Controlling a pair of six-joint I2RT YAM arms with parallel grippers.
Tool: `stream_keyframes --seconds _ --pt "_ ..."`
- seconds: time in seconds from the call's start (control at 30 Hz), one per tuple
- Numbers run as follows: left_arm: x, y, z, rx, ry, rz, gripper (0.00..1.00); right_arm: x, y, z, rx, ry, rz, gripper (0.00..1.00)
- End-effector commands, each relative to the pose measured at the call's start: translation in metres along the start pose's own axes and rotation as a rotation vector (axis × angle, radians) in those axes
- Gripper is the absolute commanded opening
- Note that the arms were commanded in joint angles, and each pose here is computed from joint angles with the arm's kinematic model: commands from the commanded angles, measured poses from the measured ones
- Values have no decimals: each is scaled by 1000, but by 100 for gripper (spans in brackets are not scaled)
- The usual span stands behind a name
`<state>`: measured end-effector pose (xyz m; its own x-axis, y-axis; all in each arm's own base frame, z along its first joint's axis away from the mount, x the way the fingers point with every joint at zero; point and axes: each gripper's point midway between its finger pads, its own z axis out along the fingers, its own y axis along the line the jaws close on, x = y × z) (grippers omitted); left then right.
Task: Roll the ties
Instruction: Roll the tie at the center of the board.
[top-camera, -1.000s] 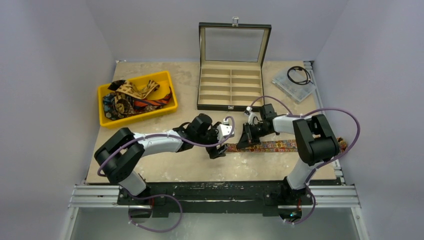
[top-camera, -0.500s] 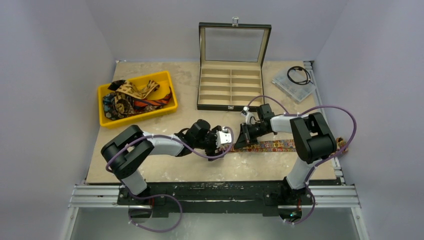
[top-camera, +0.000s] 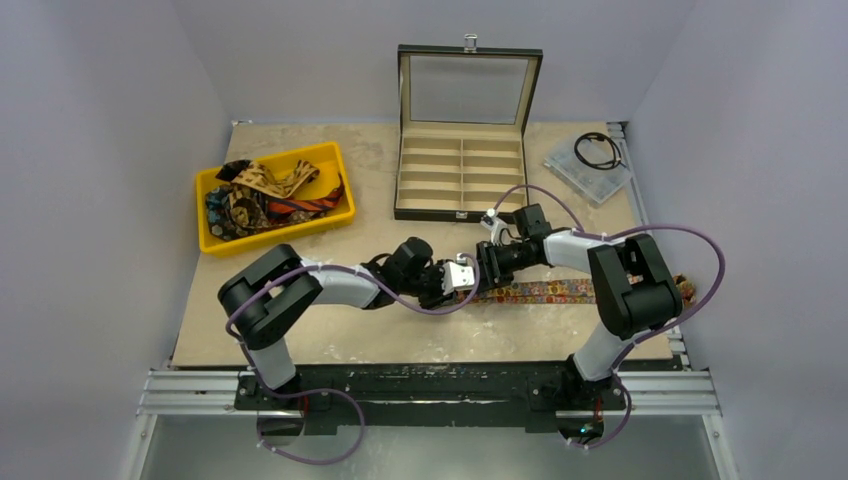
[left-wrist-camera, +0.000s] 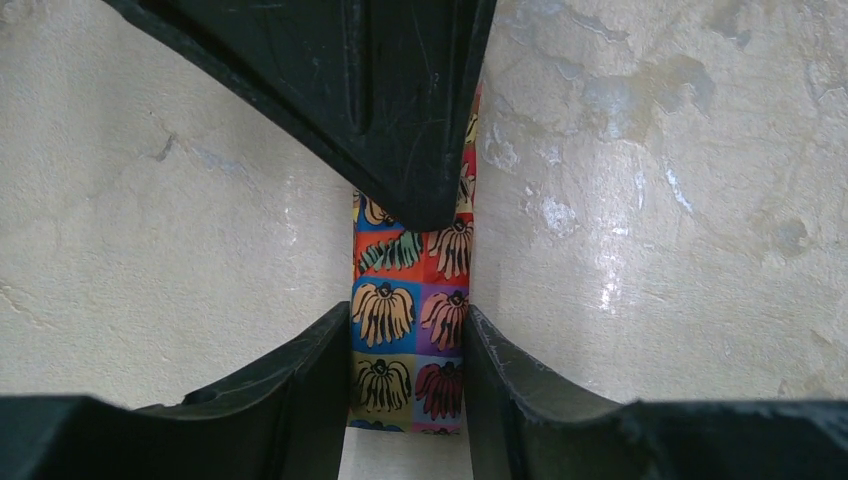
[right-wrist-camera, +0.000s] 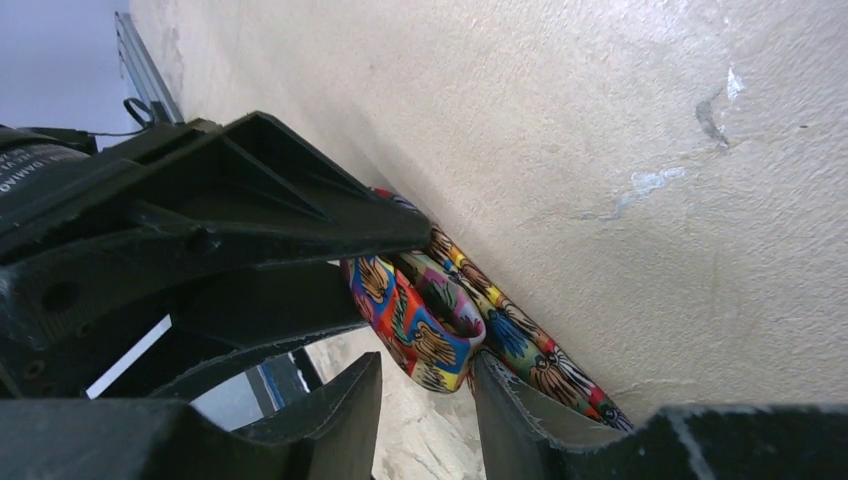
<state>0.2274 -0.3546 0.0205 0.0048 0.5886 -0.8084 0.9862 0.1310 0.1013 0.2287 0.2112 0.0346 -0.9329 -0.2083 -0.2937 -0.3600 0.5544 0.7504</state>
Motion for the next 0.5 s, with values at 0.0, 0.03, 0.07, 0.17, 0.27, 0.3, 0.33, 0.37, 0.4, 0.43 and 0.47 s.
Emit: stream_keyframes --seconds 0.0,0.03,0.07,0.17,0.27,0.3,0.33,0.37,0.4,0.43,0.47 --pt "6 -7 2 7 38 -10 40 -10 13 -2 -36 -37 -19 39" --pt "7 -8 2 8 44 -15 40 -9 15 -2 -45 -35 -19 39" --pt "7 -8 3 5 46 -20 40 -10 17 -1 -49 -34 -23 39" --pt "9 -7 3 -5 57 -39 40 -7 15 0 -36 -25 -23 38" --pt "11 -8 3 -4 59 -42 40 -6 5 2 13 -19 -25 32" --pt "11 -9 3 -3 59 -47 40 -6 0 2 36 -21 -24 27" --pt "11 -9 2 -2 60 -50 40 -6 -6 4 62 -18 -22 21" --pt "10 -9 1 1 52 -52 42 -6 -12 4 86 -12 -23 16" --pt "8 -11 -2 7 38 -53 47 -4 -19 6 111 2 -15 12" --pt "8 -12 -5 12 25 -57 52 -3 -24 7 128 9 -16 8" --pt "5 -12 -9 16 8 -59 55 -2 -28 7 144 18 -16 4"
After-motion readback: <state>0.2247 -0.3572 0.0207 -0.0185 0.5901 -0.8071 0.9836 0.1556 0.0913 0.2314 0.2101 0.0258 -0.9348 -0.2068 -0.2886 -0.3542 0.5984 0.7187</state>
